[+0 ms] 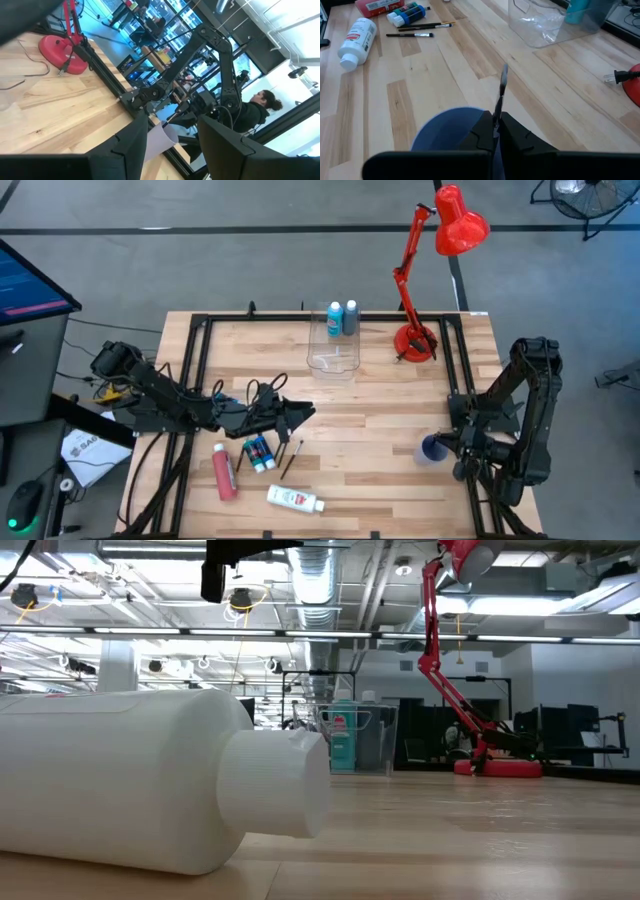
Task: Pick & Place Paint Supplies
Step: Put the silver paintbrush into the purple cup
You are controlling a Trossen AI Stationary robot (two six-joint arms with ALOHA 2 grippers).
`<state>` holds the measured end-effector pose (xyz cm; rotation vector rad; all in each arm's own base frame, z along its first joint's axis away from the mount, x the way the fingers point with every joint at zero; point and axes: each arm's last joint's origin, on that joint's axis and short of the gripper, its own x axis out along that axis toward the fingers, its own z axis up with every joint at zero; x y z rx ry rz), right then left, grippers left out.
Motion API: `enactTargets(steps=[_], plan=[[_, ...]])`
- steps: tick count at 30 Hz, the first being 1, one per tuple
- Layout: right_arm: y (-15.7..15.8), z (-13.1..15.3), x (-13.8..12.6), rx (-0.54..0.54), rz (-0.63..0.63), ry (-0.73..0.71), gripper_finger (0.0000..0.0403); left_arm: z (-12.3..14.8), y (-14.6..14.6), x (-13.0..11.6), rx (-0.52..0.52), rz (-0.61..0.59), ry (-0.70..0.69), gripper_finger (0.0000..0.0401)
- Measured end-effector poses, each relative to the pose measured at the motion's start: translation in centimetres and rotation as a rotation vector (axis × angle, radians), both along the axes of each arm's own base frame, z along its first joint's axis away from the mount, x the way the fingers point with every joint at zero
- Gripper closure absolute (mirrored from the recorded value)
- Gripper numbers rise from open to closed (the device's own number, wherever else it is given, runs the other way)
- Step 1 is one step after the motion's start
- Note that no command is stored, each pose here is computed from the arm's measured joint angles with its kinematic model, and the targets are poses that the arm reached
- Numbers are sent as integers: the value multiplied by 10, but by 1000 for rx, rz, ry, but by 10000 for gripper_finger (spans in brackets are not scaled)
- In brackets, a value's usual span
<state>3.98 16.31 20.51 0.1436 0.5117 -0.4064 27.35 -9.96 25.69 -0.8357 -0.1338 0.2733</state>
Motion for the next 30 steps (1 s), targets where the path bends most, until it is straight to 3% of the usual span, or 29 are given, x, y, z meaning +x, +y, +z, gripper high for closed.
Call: enactTargets(steps=[19,30], plan=[[8,-9,1,15,-19,19,386,-2,0,0,-3,-1,14,234],[9,-10,1,37,-23,17,345,-2,-3,-1,-6,-12,14,234]])
